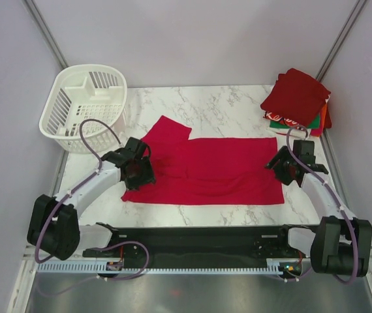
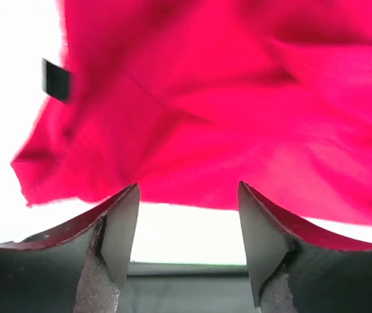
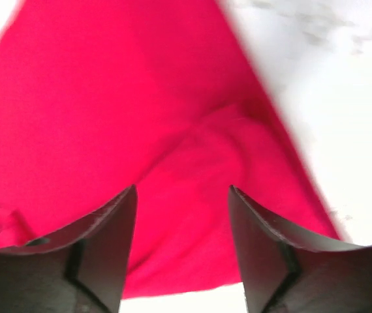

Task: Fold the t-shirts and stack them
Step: Fold the tshirt

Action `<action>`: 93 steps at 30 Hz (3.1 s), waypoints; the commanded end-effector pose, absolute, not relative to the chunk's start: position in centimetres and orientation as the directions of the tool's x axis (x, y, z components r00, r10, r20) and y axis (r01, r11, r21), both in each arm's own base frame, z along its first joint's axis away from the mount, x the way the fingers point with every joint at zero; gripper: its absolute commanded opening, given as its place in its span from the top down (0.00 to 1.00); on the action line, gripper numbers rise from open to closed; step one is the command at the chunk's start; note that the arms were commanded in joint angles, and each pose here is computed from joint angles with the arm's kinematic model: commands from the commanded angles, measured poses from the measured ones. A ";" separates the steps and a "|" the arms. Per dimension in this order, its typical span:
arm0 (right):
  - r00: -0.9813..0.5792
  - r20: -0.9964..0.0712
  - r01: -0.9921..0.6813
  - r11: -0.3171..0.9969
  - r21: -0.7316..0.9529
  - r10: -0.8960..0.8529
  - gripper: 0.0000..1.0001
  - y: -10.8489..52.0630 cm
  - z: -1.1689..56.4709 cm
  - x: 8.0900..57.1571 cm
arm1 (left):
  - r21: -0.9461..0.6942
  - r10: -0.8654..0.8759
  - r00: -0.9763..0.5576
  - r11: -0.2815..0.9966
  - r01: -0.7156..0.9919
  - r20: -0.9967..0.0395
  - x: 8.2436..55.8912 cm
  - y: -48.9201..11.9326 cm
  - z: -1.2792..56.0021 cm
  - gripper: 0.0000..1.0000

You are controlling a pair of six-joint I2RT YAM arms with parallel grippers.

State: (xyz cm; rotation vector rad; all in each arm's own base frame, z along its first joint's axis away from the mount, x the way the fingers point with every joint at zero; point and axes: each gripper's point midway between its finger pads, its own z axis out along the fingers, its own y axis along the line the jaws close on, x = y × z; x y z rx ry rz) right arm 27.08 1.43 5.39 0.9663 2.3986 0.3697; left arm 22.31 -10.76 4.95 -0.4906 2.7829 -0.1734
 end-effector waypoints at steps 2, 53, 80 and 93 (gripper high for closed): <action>-0.603 -0.480 0.387 0.760 0.522 0.637 0.30 3.9 12.9 30.0 | -0.224 -0.330 -0.855 0.940 -0.258 -0.400 24.4 -11.9 12.0 0.28; -0.709 -0.506 0.223 0.837 0.500 0.491 0.23 7.0 13.2 31.9 | -0.185 -0.030 -0.780 0.976 0.111 -0.626 58.2 -16.5 6.1 0.17; -0.724 -0.490 0.229 0.839 0.494 0.486 0.23 7.1 11.9 32.0 | 0.005 0.018 -0.870 1.000 0.018 -0.493 55.6 -15.6 -0.1 0.87; -0.590 -0.625 0.438 0.853 0.283 0.511 0.23 1.3 11.9 40.2 | 0.108 0.034 -0.835 0.994 -0.030 -0.548 51.7 -12.5 8.2 0.98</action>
